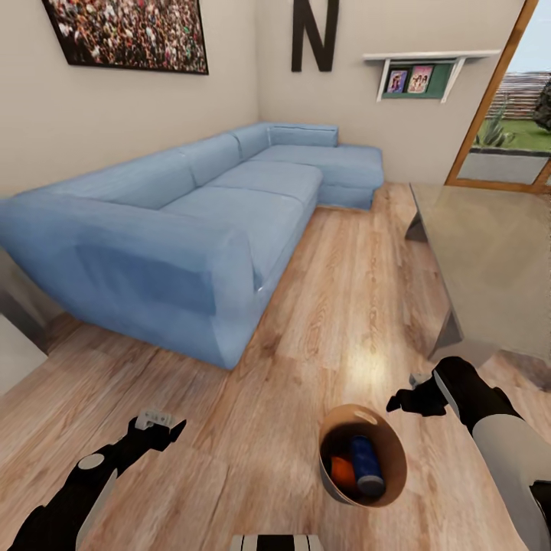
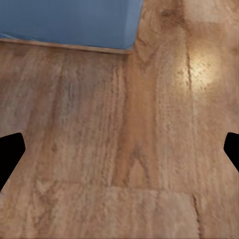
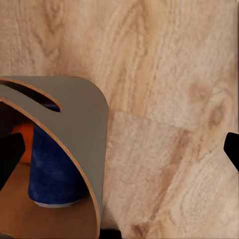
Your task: Put the three can of soda from the living room inside the tash can in the kitchen.
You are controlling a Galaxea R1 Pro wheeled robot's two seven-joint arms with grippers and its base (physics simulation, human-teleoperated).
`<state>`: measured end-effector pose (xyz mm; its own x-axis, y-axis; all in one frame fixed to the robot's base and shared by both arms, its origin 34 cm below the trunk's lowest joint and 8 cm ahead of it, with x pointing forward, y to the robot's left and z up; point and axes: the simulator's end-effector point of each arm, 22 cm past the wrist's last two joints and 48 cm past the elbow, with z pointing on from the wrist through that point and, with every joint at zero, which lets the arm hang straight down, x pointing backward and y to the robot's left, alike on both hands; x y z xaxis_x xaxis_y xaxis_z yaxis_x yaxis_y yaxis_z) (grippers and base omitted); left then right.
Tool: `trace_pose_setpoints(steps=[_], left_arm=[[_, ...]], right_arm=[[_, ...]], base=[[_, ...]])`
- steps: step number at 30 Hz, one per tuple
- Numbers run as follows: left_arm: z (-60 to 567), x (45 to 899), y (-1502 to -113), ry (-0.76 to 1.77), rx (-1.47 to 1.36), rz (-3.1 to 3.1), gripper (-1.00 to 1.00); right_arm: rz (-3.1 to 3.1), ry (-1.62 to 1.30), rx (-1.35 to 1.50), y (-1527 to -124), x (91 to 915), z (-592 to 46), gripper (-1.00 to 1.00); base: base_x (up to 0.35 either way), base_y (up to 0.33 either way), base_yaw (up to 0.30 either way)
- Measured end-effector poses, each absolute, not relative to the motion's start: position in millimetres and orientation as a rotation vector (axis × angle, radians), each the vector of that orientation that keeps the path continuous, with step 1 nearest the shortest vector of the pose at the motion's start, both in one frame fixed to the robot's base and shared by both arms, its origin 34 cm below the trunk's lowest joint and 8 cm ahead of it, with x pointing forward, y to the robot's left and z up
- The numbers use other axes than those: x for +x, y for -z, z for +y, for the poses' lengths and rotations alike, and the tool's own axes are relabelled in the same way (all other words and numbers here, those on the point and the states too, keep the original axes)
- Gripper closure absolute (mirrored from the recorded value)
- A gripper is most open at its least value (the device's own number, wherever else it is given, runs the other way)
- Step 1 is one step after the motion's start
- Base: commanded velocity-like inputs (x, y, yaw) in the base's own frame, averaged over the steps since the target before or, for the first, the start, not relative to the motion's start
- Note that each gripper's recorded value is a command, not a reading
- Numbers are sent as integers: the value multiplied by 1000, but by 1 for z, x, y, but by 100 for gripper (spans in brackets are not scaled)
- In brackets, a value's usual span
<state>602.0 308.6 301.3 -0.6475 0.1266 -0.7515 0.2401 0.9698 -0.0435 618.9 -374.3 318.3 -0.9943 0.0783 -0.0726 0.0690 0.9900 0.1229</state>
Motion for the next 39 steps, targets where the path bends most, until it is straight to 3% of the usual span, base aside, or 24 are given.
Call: trace_pose_setpoints(steps=[13,26,39], left_arm=[[308,612,-330,168,259,2231,-100],[310,612,-347,162,251,2210,-100],[320,613,-361,118,226,2195,-100]], right_arm=[[2751,-111,-42,-409,669,-362,-100],[2494,-54,-160,-428,602,-363,-100],[2369,-47,-213,-443,595,-354,-100]], base=[[0,0,0],[0,0,0],[0,0,0]])
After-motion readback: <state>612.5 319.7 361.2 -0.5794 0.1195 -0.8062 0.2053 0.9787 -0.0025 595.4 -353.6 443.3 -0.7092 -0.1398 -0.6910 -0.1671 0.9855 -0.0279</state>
